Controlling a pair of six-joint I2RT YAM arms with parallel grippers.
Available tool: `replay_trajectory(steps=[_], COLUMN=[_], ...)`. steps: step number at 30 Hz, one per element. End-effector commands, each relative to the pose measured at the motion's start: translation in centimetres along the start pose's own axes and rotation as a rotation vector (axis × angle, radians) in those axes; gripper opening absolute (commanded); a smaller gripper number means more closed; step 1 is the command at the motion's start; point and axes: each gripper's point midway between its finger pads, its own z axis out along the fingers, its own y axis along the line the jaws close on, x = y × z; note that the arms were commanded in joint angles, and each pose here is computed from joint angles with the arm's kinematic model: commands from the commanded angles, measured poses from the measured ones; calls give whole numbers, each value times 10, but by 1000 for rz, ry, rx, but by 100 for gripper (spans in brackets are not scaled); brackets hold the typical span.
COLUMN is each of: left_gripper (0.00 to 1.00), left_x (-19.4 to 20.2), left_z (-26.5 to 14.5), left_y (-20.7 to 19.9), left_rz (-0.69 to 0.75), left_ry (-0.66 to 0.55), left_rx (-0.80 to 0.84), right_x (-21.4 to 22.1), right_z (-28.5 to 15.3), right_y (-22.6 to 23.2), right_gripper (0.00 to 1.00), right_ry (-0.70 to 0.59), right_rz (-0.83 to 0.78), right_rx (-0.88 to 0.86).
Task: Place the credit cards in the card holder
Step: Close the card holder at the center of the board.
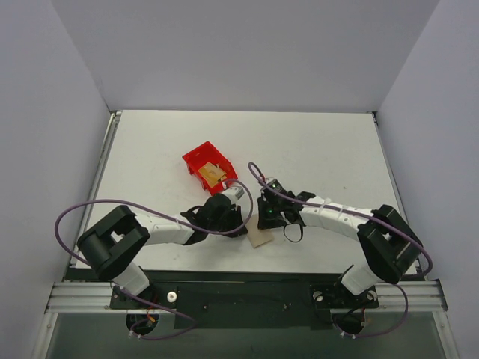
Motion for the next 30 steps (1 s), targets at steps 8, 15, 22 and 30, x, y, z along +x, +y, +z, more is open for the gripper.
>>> replay_trajectory(steps=[8, 15, 22, 30], left_gripper=[9, 43, 81, 85], left_x=[-84, -106, -97, -76], left_z=[-66, -144, -194, -206], left_y=[0, 37, 60, 76], left_rz=[35, 29, -10, -88], left_ry=[-293, -480, -526, -540], left_rx=[-169, -408, -521, -555], right_x=[-59, -43, -24, -15], right_z=[-64, -108, -130, -135], right_y=[8, -38, -72, -94], right_gripper=[27, 59, 85, 88], right_ry=[-390, -489, -558, -639], right_rz=[57, 67, 145, 197], right_rx=[-82, 65, 153, 203])
